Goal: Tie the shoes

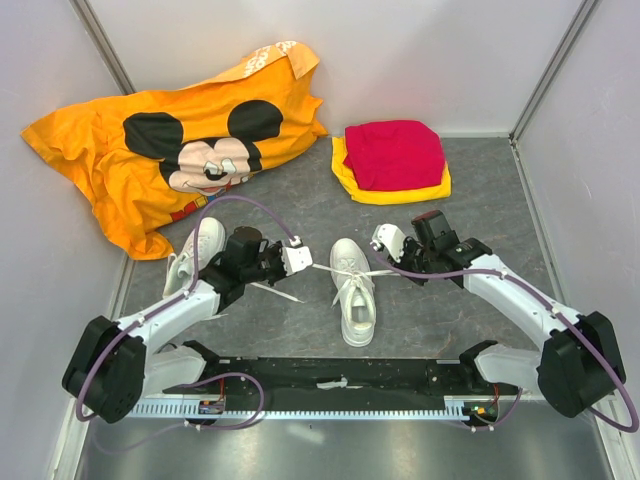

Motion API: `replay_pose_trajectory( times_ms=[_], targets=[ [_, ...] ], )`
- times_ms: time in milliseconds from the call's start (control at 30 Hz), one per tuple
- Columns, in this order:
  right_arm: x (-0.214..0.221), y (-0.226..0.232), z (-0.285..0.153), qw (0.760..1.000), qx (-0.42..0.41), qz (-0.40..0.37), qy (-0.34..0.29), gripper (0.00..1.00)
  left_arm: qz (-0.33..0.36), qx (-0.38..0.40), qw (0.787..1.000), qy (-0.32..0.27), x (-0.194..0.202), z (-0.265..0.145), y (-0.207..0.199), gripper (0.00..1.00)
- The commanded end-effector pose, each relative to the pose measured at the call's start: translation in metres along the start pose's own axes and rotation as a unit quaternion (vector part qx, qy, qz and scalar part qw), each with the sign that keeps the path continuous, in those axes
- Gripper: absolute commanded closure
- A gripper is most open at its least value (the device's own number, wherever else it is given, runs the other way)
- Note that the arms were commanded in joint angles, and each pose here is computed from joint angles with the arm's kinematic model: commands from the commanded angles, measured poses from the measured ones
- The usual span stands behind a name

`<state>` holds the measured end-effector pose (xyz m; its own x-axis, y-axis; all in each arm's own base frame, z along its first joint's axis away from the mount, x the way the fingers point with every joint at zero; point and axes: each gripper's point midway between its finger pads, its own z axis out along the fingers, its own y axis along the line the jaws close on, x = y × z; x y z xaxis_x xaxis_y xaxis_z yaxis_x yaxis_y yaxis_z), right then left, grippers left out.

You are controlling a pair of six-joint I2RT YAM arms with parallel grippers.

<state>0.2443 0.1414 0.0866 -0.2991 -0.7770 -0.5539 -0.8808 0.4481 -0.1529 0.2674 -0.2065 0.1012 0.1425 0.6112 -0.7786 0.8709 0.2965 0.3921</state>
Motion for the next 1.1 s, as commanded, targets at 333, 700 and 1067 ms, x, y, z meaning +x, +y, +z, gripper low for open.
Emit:
replay_pose_trajectory(
  times_ms=[333,700,1067],
  targets=[
    [0.043,-0.015,-0.002,0.995,0.057,-0.008,0.079,1.00,0.023,-0.043,0.998,0.028,0.017,-0.003,0.035,0.98],
    [0.046,-0.015,0.000,0.995,0.051,-0.017,0.088,1.00,0.015,-0.045,0.998,0.028,0.017,0.003,0.051,0.98],
    [0.055,-0.017,-0.001,0.992,0.055,-0.036,0.104,1.00,0.019,-0.043,0.998,0.031,0.022,0.005,0.055,0.98]
  ],
)
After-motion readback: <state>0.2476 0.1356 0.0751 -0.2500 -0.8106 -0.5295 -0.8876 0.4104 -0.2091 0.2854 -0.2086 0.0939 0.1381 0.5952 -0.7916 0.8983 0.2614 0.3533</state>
